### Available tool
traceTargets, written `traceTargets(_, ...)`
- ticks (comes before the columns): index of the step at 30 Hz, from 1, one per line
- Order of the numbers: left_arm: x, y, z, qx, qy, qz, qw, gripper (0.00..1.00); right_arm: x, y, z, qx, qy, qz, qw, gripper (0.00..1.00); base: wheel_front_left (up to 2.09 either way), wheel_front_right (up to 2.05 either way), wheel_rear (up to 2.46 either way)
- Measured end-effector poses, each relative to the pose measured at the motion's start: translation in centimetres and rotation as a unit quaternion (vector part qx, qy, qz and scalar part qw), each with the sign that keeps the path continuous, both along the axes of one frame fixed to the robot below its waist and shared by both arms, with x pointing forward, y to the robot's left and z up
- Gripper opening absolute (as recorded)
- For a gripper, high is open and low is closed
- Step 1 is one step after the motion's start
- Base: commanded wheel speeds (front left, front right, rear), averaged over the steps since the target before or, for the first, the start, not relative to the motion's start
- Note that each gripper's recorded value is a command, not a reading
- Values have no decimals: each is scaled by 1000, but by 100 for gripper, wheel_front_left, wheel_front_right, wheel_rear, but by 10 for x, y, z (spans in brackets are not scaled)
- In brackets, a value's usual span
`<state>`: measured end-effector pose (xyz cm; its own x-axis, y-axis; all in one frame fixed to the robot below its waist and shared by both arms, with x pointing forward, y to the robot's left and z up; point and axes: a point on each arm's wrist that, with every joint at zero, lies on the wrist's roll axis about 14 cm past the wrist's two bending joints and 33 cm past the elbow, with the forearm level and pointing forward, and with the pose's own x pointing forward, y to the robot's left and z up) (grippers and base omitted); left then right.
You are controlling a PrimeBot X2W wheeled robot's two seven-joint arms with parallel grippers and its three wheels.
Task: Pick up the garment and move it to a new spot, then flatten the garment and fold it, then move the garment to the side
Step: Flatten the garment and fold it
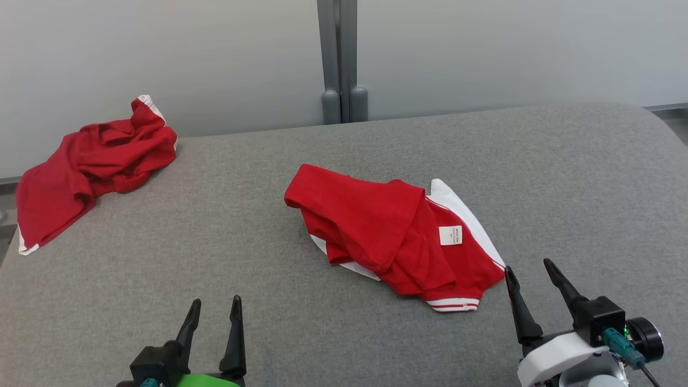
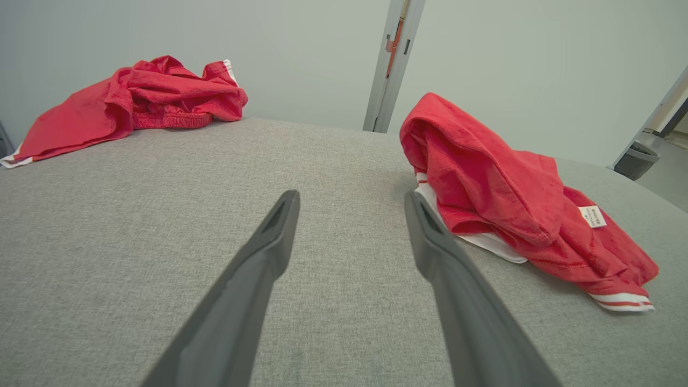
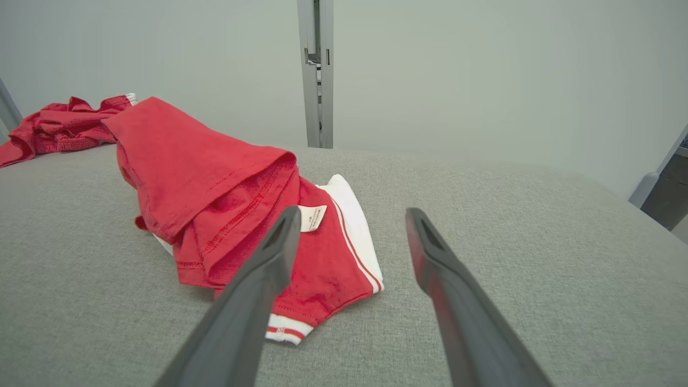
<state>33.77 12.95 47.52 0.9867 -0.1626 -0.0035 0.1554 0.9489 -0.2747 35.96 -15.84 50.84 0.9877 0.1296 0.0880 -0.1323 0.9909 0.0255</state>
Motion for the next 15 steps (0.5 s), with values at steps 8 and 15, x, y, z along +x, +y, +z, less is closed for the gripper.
traceTargets(8, 0, 7, 0, -4, 1, 13, 1000, 100, 21, 38, -4, -9, 9, 57, 998, 100, 0, 0, 0)
traceTargets(15, 4, 19, -2, -4, 5, 33, 999, 100, 39, 78, -41, 30, 78, 109, 991, 100, 0, 0, 0)
